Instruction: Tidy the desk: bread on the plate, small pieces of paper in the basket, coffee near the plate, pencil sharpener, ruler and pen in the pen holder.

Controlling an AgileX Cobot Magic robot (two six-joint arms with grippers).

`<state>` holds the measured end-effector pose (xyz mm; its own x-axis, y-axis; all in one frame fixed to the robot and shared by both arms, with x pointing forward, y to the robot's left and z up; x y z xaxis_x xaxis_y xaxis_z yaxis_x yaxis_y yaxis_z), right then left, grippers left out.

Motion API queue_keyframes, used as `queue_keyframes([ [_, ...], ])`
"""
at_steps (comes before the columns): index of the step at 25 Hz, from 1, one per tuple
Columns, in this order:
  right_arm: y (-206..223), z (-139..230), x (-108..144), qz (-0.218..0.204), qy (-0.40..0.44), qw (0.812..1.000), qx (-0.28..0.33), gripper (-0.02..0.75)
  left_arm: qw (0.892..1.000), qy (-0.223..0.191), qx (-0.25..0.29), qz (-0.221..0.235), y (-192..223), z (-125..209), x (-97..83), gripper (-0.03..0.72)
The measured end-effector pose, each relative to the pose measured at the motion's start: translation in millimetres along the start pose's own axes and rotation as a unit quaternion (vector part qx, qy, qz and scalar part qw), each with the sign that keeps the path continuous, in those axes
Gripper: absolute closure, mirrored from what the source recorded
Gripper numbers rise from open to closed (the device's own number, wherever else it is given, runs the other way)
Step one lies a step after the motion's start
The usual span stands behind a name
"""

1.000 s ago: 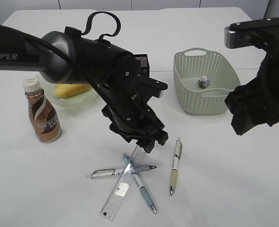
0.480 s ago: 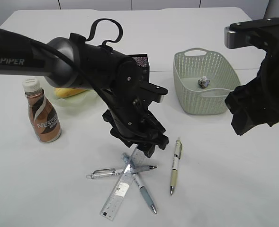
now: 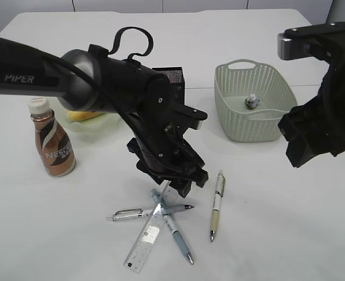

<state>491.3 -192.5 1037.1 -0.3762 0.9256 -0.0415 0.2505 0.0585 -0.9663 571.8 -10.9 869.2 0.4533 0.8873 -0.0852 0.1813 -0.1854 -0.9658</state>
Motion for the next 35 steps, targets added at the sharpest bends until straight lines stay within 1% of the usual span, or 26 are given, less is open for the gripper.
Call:
queue_keyframes([
  [31, 0.0, 1.6, -0.1, 0.000, 0.000, 1.000, 0.006, 0.252, 1.000, -0.005, -0.006, 0.005, 0.0, -1.6, -1.2, 0.255],
  [35, 0.0, 1.6, -0.1, 0.000, 0.000, 1.000, 0.006, 0.252, 1.000, -0.010, 0.004, 0.006, 1.1, 1.1, -1.6, 0.255],
])
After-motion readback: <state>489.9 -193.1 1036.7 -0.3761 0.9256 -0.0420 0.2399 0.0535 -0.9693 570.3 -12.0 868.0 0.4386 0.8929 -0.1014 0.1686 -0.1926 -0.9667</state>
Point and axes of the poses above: a point on each arm's last joint axis where the gripper is mounted, y pointing out along that axis toward the gripper, x along the wrist's bending axis when the last joint is at zero, z = x × y, the point moved 4 cm from there along y, pointing out along that axis toward the gripper, and after that the axes turned 7 degrees about -y, right-handed, at the moved point
